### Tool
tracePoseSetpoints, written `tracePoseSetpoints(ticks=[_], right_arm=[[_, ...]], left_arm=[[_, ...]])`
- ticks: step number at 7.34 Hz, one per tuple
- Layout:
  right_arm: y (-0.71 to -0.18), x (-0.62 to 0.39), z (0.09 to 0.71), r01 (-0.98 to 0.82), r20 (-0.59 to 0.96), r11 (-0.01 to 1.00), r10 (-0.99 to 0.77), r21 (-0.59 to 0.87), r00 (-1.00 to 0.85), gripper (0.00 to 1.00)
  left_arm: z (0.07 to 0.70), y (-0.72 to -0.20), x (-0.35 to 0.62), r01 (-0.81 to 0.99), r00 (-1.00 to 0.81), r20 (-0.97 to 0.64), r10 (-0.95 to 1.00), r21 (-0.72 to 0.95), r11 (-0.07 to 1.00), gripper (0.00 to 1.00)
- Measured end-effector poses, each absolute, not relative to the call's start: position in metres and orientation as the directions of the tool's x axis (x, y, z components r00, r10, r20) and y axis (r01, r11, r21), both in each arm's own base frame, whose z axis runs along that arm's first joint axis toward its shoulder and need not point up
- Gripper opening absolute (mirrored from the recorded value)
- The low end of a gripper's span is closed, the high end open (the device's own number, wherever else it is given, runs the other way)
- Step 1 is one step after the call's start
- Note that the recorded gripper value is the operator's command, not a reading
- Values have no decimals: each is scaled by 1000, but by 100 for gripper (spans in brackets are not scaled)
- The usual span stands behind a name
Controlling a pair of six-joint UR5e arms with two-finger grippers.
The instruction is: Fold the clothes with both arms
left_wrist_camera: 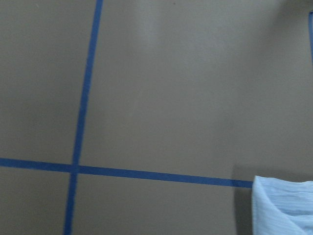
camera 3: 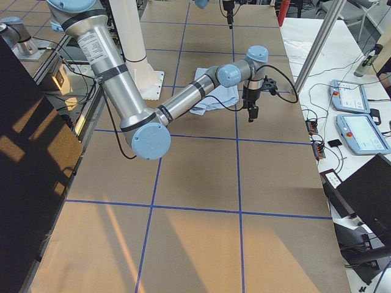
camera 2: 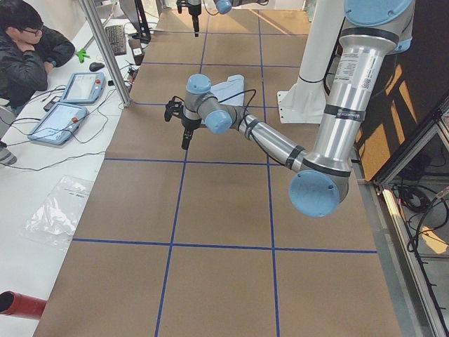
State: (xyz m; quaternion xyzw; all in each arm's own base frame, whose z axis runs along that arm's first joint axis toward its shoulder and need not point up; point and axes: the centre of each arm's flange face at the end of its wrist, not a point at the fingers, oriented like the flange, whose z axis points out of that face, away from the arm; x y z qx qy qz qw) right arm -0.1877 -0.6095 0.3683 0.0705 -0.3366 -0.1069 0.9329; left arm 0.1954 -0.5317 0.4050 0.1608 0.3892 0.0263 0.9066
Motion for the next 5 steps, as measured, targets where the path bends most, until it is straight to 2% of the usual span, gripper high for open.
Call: tracePoseSetpoints(ticks=[3, 5], right_arm=[[-581, -59, 491, 279, 585, 934, -358, 225, 727, 100], [-549, -11, 547, 272, 613, 945, -326, 184, 720, 100]], left_arm=[[518, -522, 34, -109, 776, -522, 353, 441, 891, 100], [592, -495, -43, -108, 777, -533, 336, 413, 904, 100]])
